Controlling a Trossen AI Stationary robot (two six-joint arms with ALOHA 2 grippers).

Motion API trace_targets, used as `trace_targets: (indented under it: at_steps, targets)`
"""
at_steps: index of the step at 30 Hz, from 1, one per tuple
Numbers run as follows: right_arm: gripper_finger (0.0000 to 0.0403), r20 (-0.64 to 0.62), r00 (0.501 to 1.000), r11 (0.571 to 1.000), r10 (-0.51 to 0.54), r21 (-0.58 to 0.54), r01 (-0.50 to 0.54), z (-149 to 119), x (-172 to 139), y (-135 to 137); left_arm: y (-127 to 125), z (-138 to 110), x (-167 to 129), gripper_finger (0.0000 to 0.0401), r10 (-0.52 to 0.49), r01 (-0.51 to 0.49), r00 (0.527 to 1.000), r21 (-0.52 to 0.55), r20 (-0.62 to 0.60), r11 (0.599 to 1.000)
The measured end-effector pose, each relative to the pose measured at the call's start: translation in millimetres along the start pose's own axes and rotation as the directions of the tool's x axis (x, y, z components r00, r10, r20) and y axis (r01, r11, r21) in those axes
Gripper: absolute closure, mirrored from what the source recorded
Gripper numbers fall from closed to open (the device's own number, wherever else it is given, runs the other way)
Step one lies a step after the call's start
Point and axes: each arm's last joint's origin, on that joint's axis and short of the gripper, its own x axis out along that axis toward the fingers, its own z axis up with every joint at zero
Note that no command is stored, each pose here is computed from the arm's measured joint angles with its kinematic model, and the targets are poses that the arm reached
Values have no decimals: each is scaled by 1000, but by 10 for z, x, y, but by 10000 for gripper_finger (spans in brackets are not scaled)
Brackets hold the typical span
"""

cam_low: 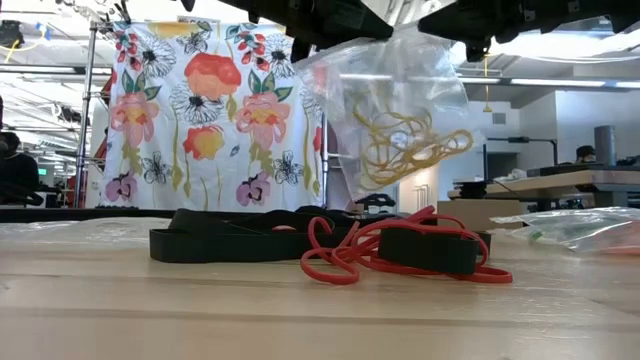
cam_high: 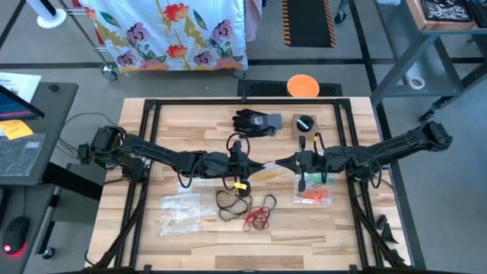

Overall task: Sort rubber bands
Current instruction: Close the transparent zip bag containing the yellow rubber bands

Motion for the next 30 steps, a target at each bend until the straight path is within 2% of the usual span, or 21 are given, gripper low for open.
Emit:
trace_targets:
  at_steps: [23, 27, 30]
  targets:
    - [403, -15, 1000, 1000, 4, 1, -4, 2, -42, -2, -2, -31, 1, 395, 1, -1, 1000, 15, -21, 1000]
    - [403, -11, 1000, 1000, -1, 7, 1, 9, -45, -5, -11, -13, -1, 378, -5, 5, 1000, 65, 5, 998]
    - [403, -3, 1000, 1000, -4, 15, 4, 18, -47, -8, -30, 13, -2, 350, -18, 13, 999, 125, 36, 992]
